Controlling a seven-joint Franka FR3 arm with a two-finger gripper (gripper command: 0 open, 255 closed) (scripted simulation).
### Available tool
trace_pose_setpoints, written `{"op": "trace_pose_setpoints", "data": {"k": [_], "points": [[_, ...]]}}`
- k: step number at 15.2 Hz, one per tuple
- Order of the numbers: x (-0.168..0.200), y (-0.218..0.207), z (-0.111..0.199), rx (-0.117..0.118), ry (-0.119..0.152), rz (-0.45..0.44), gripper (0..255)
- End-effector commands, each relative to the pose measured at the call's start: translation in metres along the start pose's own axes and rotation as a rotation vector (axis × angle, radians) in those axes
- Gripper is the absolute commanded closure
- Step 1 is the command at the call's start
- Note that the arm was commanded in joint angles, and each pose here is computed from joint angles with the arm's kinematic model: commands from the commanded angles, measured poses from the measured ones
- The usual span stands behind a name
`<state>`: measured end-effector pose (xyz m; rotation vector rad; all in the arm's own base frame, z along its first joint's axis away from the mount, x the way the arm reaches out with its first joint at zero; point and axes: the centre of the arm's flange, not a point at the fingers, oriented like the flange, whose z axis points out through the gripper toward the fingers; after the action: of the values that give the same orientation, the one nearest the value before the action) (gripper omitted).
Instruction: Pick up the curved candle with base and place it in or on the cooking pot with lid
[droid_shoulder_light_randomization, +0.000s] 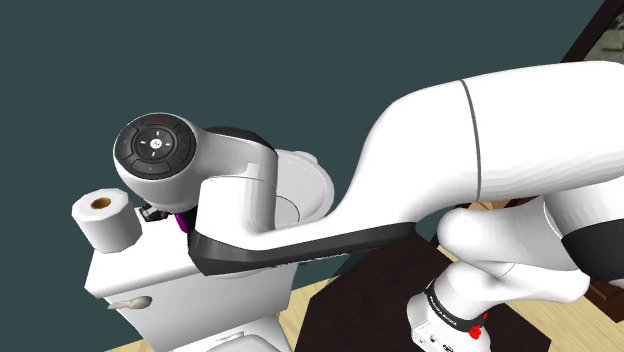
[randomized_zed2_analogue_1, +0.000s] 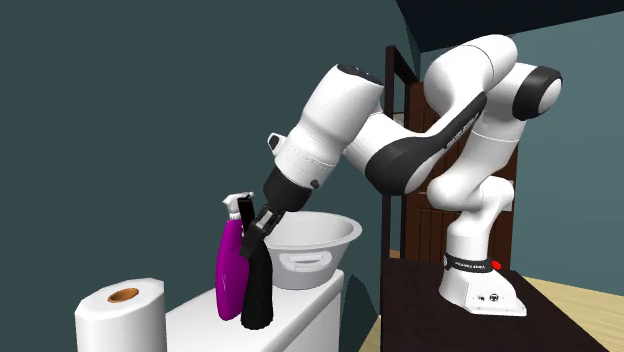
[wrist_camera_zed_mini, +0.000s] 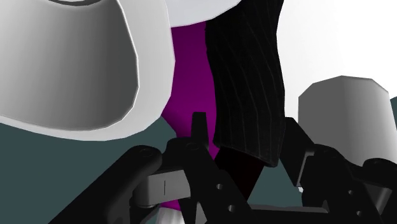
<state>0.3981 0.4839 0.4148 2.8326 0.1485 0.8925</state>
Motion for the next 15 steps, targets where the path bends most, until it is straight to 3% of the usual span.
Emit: {"op": "trace_pose_setpoints", "data": {"k": [1, 15], "points": [[0.004, 0.002, -0.007, 0.000, 0.000, 0.000, 255], [0.046, 0.016, -0.066, 0.000, 0.000, 0.000, 255]]}}
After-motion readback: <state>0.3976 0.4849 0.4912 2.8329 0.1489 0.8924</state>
